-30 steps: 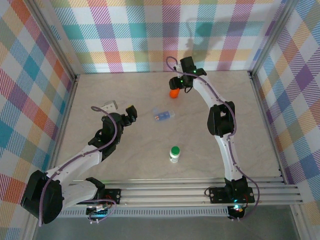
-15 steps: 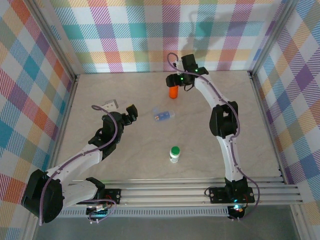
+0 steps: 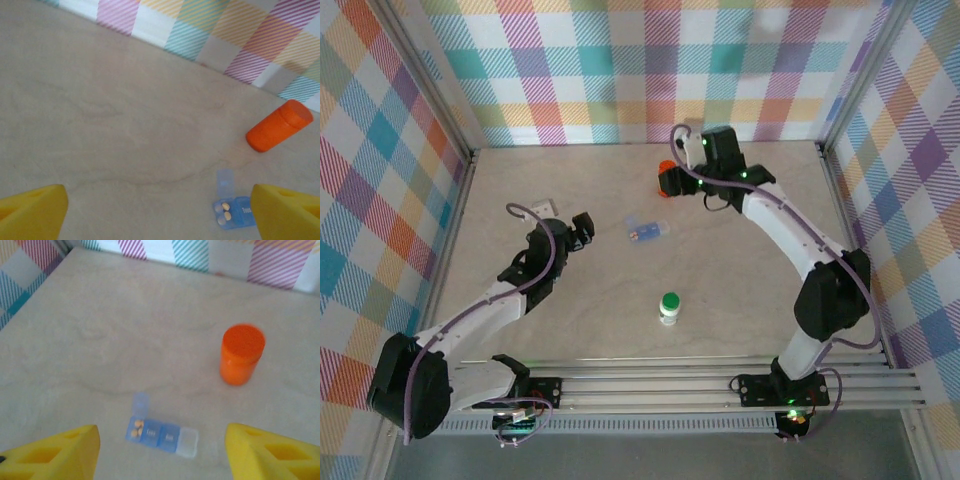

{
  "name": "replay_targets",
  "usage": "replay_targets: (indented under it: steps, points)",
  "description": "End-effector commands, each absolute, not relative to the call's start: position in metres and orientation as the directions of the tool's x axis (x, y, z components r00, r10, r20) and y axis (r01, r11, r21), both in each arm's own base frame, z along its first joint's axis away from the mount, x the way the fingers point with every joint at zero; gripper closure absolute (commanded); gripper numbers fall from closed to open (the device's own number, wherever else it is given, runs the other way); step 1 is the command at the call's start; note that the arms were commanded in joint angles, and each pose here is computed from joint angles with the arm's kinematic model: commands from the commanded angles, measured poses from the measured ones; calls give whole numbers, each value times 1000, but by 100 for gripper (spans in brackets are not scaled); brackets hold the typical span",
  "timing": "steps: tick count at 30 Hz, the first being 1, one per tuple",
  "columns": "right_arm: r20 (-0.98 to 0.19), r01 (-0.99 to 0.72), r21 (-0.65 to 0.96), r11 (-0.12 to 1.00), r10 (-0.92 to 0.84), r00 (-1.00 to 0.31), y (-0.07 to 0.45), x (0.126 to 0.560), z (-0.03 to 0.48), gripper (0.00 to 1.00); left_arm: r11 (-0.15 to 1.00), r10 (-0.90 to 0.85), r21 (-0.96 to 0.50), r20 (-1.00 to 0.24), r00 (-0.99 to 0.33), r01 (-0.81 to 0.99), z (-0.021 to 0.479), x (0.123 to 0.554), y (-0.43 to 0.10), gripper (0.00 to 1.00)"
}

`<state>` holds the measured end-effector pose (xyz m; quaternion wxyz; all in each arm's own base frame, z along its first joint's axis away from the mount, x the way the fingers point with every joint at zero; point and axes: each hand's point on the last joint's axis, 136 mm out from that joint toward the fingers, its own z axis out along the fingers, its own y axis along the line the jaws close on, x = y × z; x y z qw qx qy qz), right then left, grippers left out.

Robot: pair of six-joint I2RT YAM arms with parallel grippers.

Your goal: Sort the pills into containers

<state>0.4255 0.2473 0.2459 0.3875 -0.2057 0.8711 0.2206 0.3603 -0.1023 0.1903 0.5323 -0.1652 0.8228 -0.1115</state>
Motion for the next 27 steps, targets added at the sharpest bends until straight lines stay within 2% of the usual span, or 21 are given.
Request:
replay_targets:
  steps: [1,6,9,14,20,27]
  points:
    - [-731,-516,253,818,-187,-656,249,422,204,35,896,-442,-401,-766,-466,-191,176,372,-105,11]
    - [-681,-492,296,818,-180,-709,254,425,154,37,877,-468,-439,-689,-554,-195,153,389,-121,18]
    - [-670,-486,313,816,-173,-722,260,433,134,38,871,-470,-446,-640,-608,-204,139,401,-129,27]
    - [-648,-483,310,819,-190,-737,268,449,103,42,857,-470,-458,-506,-724,-236,105,421,-141,35]
    - [-605,-455,346,820,-176,-776,274,455,74,47,842,-485,-460,-424,-765,-280,78,440,-146,33]
    - [-576,-452,346,822,-195,-794,276,458,52,49,839,-478,-475,-408,-778,-266,70,463,-156,33]
